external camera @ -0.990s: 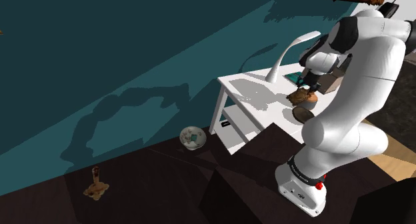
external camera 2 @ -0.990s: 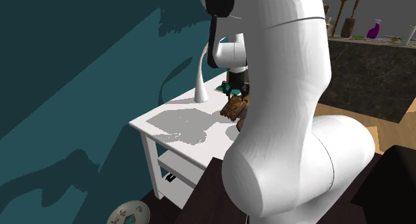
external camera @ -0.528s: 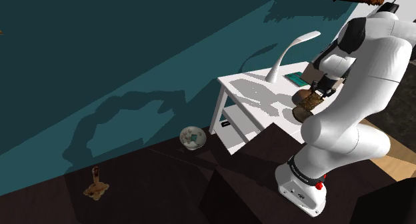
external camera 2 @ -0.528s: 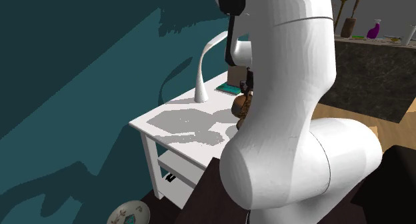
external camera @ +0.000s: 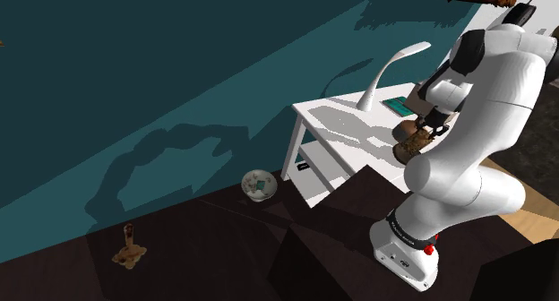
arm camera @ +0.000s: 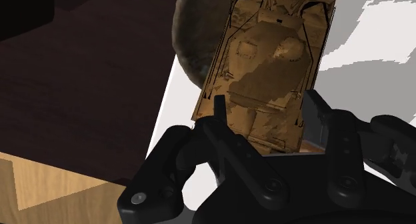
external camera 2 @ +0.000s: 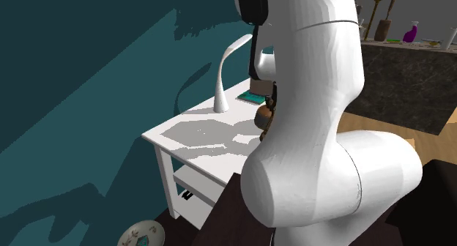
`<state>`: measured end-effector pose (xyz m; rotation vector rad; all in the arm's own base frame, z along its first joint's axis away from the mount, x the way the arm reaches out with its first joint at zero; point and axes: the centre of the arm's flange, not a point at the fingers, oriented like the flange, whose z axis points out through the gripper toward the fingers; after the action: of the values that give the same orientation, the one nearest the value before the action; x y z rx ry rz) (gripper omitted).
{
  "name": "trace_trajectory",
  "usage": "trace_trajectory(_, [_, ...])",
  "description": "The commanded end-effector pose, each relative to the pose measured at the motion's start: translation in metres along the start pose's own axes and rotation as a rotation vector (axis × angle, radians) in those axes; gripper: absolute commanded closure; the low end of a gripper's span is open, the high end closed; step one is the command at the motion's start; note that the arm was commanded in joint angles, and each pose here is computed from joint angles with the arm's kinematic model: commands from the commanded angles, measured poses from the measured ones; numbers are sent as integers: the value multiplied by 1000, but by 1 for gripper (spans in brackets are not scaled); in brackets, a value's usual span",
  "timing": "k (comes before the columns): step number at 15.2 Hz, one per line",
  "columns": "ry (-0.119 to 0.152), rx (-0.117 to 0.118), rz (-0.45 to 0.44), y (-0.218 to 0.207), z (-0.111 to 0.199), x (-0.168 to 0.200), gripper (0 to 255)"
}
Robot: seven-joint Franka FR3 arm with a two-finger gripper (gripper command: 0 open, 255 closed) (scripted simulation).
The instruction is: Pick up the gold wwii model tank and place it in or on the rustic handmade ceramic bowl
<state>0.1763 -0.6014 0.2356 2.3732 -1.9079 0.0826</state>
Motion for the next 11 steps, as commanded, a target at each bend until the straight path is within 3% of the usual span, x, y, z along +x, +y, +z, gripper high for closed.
trace_trajectory(1, [1, 0, 0, 1, 11, -1, 255])
trace_trajectory(11, [1, 0, 0, -1, 59, -6, 255])
